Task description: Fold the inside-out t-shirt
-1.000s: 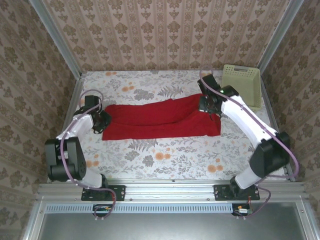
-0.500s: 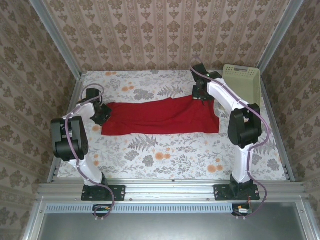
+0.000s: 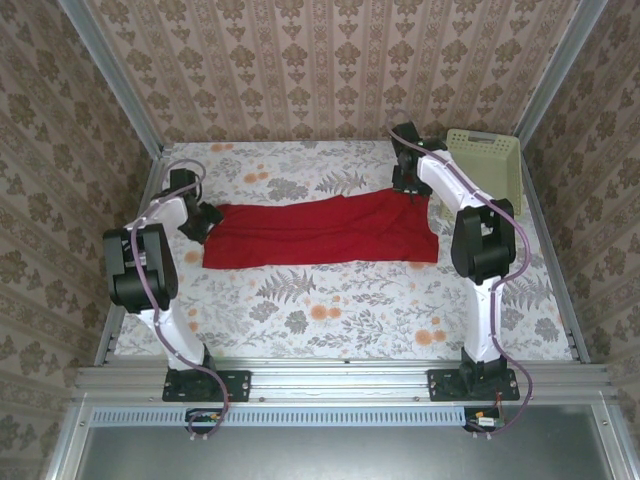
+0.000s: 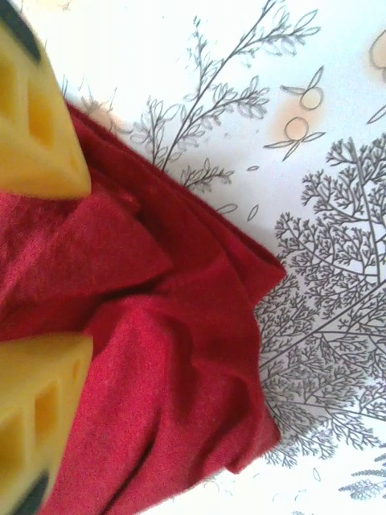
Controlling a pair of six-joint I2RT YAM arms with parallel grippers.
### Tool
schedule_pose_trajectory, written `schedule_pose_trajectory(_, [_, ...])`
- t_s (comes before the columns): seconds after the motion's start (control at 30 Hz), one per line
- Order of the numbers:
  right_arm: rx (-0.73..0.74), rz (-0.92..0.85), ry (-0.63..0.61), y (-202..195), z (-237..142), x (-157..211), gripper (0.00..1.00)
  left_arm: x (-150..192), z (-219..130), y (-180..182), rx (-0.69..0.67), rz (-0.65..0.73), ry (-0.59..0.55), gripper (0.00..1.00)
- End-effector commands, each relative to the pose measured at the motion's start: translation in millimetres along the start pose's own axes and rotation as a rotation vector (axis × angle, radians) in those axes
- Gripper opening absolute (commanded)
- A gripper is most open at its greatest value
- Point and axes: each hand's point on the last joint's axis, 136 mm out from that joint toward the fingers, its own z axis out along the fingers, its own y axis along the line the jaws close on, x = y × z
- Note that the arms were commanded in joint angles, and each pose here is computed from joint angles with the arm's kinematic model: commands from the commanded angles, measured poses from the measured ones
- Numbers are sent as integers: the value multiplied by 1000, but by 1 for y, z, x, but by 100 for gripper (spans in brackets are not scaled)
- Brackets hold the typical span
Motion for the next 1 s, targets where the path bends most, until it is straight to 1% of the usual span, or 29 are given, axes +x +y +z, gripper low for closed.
schedule_pose_trajectory(0.0, [39, -43, -26, -14, -24, -3, 59, -15, -25, 3, -35, 43, -42, 61])
schedule_pose_trajectory(0.07, [8, -46, -52, -15, -40, 5, 63, -21, -48, 3, -46, 79, -102, 65])
schedule_pose_trajectory(0.13, [-34, -58, -62, -9, -50, 18, 64, -18, -64, -4, -31, 124, -140, 66])
schedule_pose_trajectory(0.23, [-122, -74, -29, 12, -50, 46, 64, 2, -68, -21, -15, 205, -142, 66])
schedule_pose_trajectory(0.37, [-194, -65, 41, 38, -31, 77, 64, 28, -38, -41, 49, 263, -69, 64])
schedule_pose_trajectory(0.4, [-212, -55, 64, 43, -24, 83, 64, 35, -27, -46, 65, 275, -30, 63])
schedule_pose_trajectory(0.5, [-210, -27, 119, 47, -3, 97, 64, 45, 4, -47, 68, 281, 49, 61])
schedule_pose_trajectory(0.57, [-191, -9, 143, 44, 10, 103, 65, 42, 18, -37, 36, 263, 70, 60])
schedule_pose_trajectory(0.63, [-154, 27, 175, 34, 27, 109, 65, 34, 28, -22, 5, 234, 67, 60])
schedule_pose_trajectory(0.77, [-57, 77, 197, 6, 52, 114, 65, 23, 37, 10, -35, 165, 73, 62])
schedule_pose_trajectory(0.87, [-26, 84, 196, -3, 59, 111, 66, 24, 37, 31, -43, 111, 84, 63])
schedule_pose_trajectory(0.97, [-20, 93, 191, -7, 58, 107, 65, 23, 33, 42, -16, 71, 78, 64])
